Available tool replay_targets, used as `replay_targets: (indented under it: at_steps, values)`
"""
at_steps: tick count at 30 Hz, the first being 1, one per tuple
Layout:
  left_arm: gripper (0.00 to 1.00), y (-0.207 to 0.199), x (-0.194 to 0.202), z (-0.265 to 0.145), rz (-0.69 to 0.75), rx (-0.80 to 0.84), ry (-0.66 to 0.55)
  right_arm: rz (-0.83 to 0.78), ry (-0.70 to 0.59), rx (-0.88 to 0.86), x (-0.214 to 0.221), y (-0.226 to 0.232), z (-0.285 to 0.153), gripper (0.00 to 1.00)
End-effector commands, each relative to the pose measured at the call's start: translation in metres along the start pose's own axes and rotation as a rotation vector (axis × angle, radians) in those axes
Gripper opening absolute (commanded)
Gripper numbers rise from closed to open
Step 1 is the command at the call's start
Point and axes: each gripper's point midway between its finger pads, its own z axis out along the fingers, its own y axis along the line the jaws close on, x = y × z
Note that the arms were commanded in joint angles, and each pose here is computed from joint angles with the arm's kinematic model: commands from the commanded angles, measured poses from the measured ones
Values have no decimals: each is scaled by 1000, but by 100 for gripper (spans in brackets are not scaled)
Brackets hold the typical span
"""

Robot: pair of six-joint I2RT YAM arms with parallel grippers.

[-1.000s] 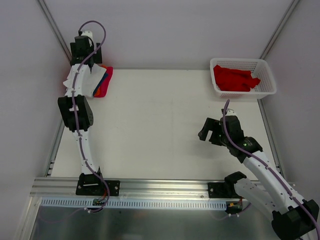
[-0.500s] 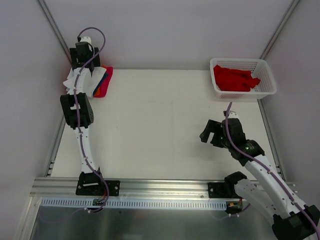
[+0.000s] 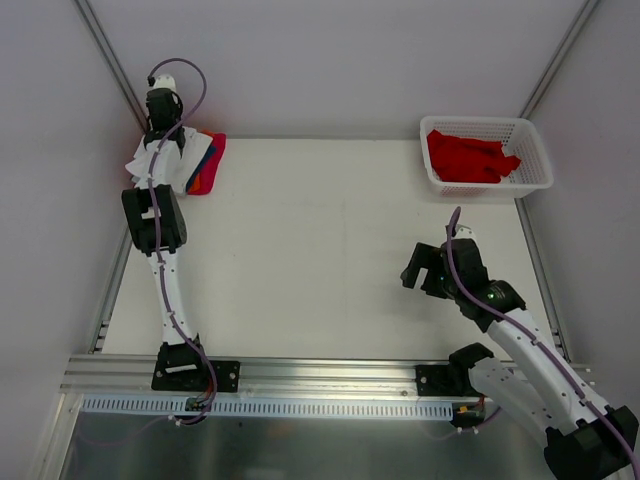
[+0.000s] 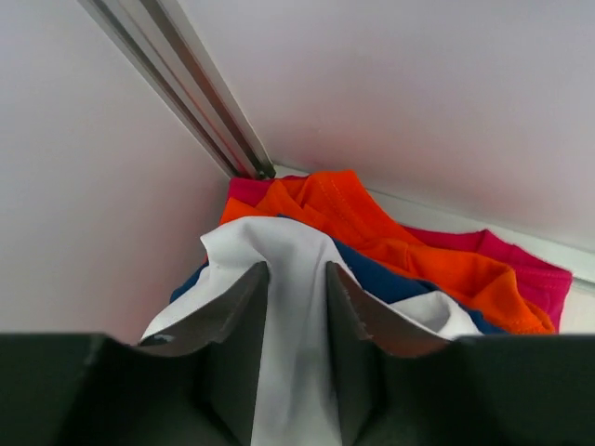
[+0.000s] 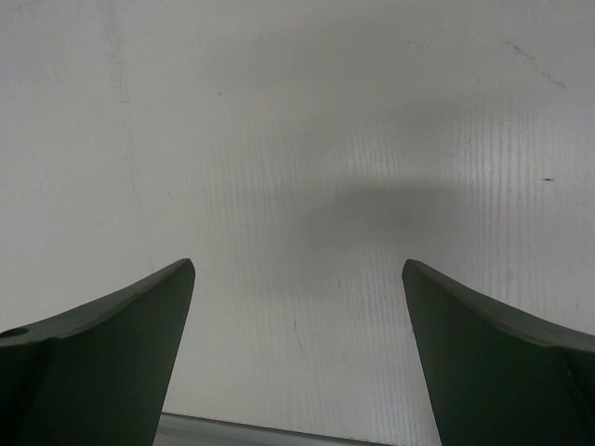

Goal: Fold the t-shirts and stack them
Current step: Neatly place the folded tshirt to the corner

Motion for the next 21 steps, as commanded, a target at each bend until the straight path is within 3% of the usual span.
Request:
replay_targets:
  at_steps: [1,3,6,9,12,13,14,21]
  values:
    - [26,16,-19,8,-88,-29,-79,2,-11,9,-4,0,3,100]
    - [14,18,-18,10,-100,-35,-86,5,-9,7,-3,1,5,99]
    - [6,18,-14,17,-86,-41,-92,6,-3,12,-2,0,8,100]
    - [10,20,-18,21,-81,-46,-117,8,2,15,-1,0,10,100]
    - [63,19,-16,28,-78,-31,-135,13,4,10,-1,1,12,100]
    - [93,22,-17,30,-81,-32,-146,13,4,10,-1,2,12,100]
    - [99,23,-16,32,-81,-32,-149,13,1,8,-2,2,13,99]
    - [99,32,-1,50,-85,-58,-181,4,25,19,0,3,22,99]
